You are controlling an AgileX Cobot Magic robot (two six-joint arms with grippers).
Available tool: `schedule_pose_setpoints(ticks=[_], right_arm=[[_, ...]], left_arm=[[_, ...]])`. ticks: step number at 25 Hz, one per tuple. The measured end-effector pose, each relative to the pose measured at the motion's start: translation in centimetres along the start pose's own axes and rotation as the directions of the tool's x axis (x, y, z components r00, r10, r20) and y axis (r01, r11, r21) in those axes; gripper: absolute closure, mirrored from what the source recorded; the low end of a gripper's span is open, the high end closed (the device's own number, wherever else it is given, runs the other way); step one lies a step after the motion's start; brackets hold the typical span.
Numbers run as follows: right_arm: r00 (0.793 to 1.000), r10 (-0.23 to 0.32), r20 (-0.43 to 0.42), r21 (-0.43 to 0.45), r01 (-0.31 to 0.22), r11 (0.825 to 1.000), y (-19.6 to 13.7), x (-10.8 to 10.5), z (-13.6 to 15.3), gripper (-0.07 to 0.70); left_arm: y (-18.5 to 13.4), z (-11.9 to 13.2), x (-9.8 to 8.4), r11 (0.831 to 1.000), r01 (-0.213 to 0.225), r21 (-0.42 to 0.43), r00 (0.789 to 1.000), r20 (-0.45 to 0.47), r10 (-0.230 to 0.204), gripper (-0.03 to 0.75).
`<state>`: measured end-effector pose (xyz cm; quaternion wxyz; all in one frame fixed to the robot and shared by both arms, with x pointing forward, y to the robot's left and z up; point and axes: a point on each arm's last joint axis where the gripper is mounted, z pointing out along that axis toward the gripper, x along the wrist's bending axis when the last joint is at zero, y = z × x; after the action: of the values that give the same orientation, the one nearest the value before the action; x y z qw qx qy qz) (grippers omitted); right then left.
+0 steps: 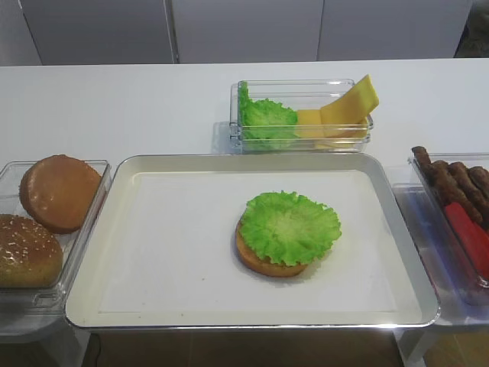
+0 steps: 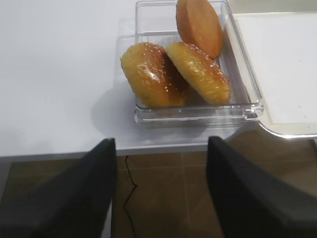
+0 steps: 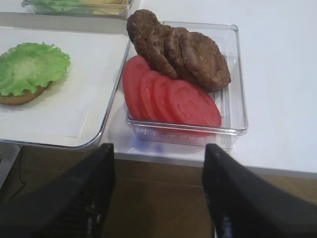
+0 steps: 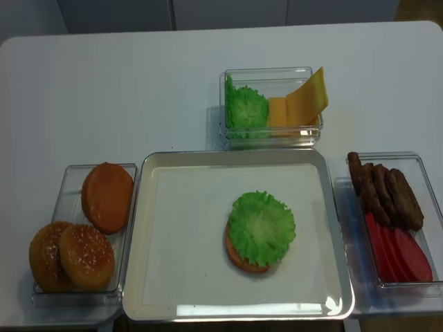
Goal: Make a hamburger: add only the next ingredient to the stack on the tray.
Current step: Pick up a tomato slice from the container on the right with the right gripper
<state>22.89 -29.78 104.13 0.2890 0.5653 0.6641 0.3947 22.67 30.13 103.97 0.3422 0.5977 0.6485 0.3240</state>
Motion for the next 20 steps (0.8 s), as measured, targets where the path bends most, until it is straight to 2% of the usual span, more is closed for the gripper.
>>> schedule_pose_setpoints(ticks=[20], right_arm=[[1.0, 0.0, 0.0, 0.0, 0.0, 1.0, 0.0, 0.0, 0.0, 0.189]], left_arm=[[0.0, 0.0, 0.0, 1.0, 0.0, 0.0, 1.0, 0.0, 0.0, 0.288]])
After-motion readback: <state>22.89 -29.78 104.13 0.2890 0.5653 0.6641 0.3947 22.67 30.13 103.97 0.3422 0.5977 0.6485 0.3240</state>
